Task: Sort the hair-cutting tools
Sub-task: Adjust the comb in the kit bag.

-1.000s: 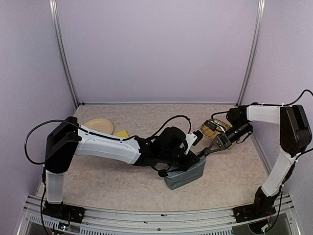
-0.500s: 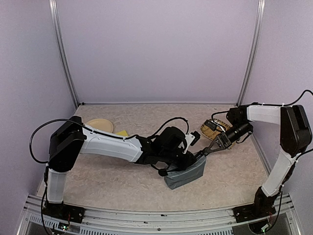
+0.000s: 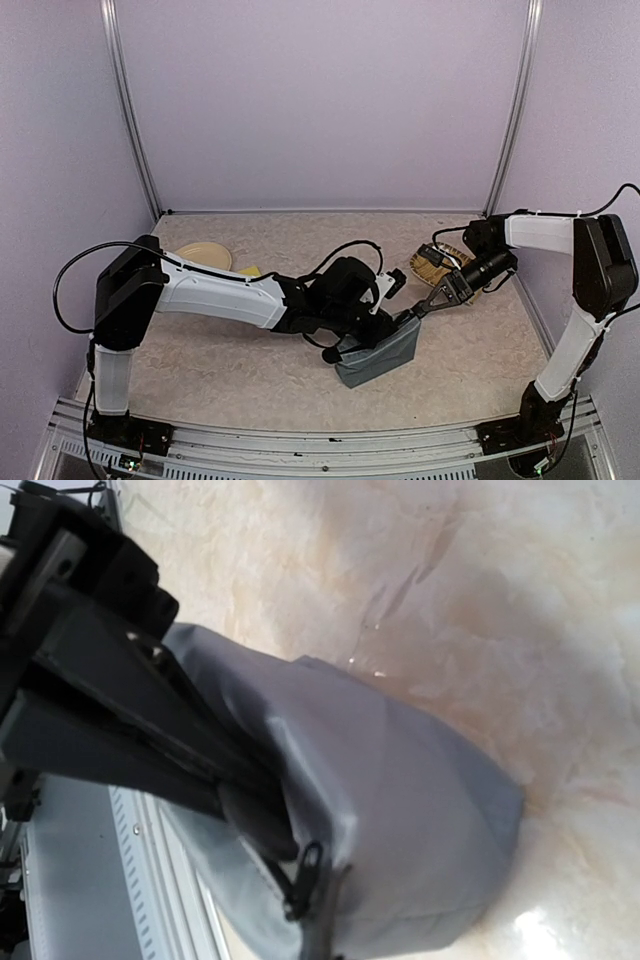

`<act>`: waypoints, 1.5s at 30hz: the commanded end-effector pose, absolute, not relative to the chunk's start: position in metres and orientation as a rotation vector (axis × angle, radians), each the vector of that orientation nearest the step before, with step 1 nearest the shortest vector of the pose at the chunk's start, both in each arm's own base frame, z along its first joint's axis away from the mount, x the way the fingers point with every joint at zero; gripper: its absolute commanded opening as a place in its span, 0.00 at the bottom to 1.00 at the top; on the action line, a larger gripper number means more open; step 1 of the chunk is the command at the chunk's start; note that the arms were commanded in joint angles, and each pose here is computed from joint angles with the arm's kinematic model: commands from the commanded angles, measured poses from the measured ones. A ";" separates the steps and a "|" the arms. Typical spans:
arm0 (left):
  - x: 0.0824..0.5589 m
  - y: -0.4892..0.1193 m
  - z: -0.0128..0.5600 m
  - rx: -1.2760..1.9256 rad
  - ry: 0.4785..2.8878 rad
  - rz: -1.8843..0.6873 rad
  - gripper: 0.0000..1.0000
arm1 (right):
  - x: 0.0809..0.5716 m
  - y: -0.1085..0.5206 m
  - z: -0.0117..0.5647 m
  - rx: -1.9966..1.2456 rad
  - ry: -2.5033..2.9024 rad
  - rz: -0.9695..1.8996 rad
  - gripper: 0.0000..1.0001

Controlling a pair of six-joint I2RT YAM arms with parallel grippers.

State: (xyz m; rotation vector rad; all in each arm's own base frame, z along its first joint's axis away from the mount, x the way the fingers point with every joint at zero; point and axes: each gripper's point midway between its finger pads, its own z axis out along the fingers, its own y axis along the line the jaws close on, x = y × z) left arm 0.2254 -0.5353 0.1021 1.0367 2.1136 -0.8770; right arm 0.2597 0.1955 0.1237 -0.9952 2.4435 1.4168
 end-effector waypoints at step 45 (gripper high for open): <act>0.236 -0.552 0.143 1.100 2.023 -0.897 0.29 | 0.260 0.194 0.148 -0.968 2.336 1.456 0.02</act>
